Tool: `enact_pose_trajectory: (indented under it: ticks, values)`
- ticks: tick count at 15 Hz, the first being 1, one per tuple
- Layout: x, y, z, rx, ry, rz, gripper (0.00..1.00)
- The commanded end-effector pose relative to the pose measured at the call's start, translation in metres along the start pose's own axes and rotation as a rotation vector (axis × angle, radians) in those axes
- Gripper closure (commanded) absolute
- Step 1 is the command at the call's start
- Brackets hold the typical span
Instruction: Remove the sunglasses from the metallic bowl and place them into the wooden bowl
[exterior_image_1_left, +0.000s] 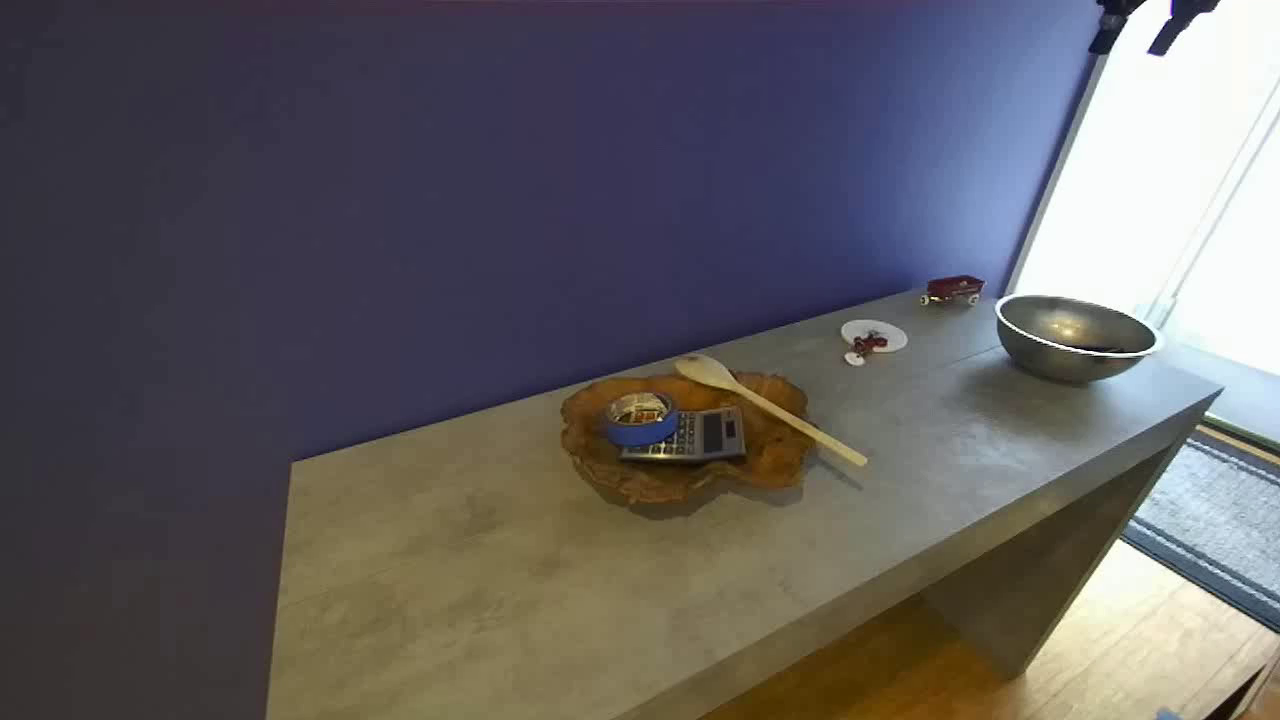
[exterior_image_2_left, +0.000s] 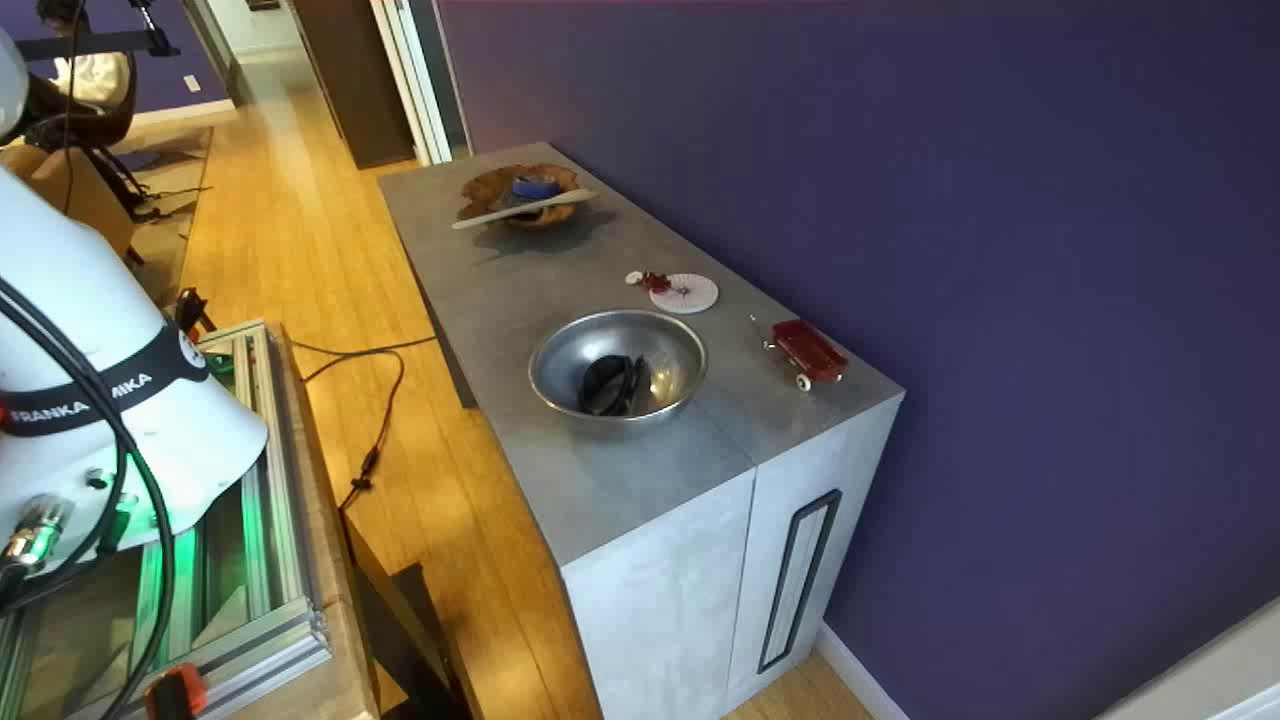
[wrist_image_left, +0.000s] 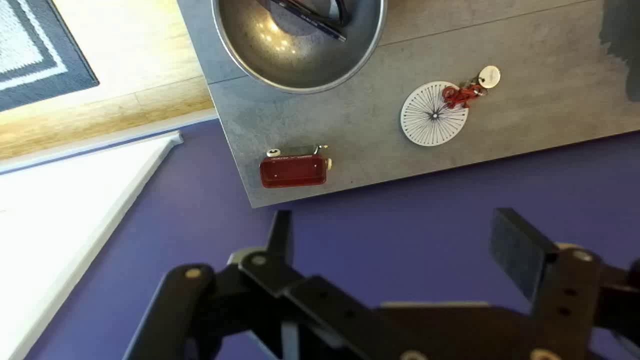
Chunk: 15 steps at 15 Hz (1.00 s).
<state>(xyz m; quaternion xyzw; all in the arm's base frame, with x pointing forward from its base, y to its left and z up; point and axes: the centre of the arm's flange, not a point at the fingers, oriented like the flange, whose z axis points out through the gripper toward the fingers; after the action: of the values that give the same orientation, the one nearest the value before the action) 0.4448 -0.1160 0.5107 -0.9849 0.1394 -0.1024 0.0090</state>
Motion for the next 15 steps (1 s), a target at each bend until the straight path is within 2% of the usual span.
enact_pose_trajectory:
  ticks: [1,6,8,11,12,15]
  values:
    - [0.000,0.000,0.000,0.000,0.000,0.000,0.00]
    - [0.000,0.000,0.000,0.000,0.000,0.000,0.00]
    - [-0.003,0.006,0.022,-0.023,-0.033,0.027,0.00]
    - [-0.010,0.018,0.105,0.013,-0.142,0.046,0.00]
    - [-0.012,0.020,0.126,0.001,-0.171,0.070,0.00]
    - [-0.026,0.031,0.207,0.062,-0.234,0.053,0.00]
